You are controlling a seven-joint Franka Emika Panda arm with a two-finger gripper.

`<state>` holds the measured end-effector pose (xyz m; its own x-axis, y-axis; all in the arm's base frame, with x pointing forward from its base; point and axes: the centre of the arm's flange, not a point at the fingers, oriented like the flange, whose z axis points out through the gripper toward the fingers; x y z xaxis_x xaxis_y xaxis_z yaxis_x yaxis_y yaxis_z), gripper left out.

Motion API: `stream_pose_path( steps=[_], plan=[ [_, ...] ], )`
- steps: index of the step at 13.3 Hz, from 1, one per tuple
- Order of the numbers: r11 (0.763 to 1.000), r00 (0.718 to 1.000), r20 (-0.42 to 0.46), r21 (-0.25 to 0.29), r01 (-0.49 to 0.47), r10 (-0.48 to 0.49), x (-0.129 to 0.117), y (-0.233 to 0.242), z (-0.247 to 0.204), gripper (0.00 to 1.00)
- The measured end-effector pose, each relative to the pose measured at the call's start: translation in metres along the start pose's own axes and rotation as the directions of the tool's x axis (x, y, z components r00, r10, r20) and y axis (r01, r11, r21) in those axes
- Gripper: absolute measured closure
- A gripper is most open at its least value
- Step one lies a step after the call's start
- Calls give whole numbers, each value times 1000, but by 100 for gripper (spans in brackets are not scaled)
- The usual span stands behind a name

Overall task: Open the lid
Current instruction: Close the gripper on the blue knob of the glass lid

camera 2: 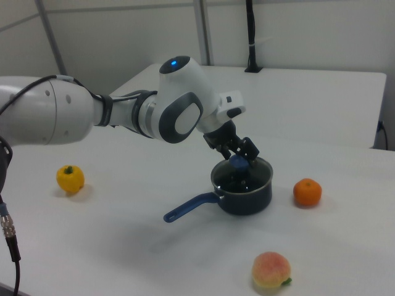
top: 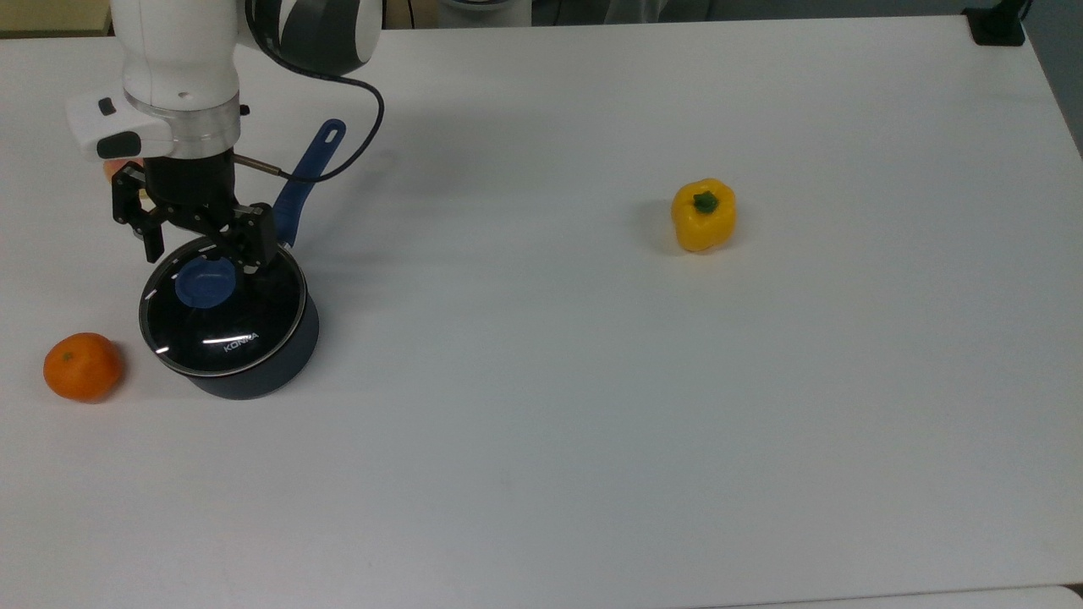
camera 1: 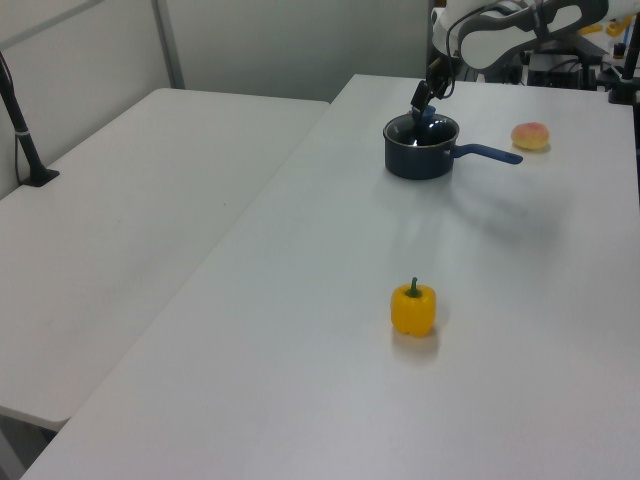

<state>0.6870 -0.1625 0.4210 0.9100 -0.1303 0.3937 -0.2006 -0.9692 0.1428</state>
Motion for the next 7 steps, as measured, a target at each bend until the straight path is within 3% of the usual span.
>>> stream_pose_path(
  steps=[6,7],
  plan=[
    [1000,1000,12,-17,20,-20,-3,-1,12,4],
    [1000,1000,13,-16,22,-22,-3,-2,12,16]
  ],
)
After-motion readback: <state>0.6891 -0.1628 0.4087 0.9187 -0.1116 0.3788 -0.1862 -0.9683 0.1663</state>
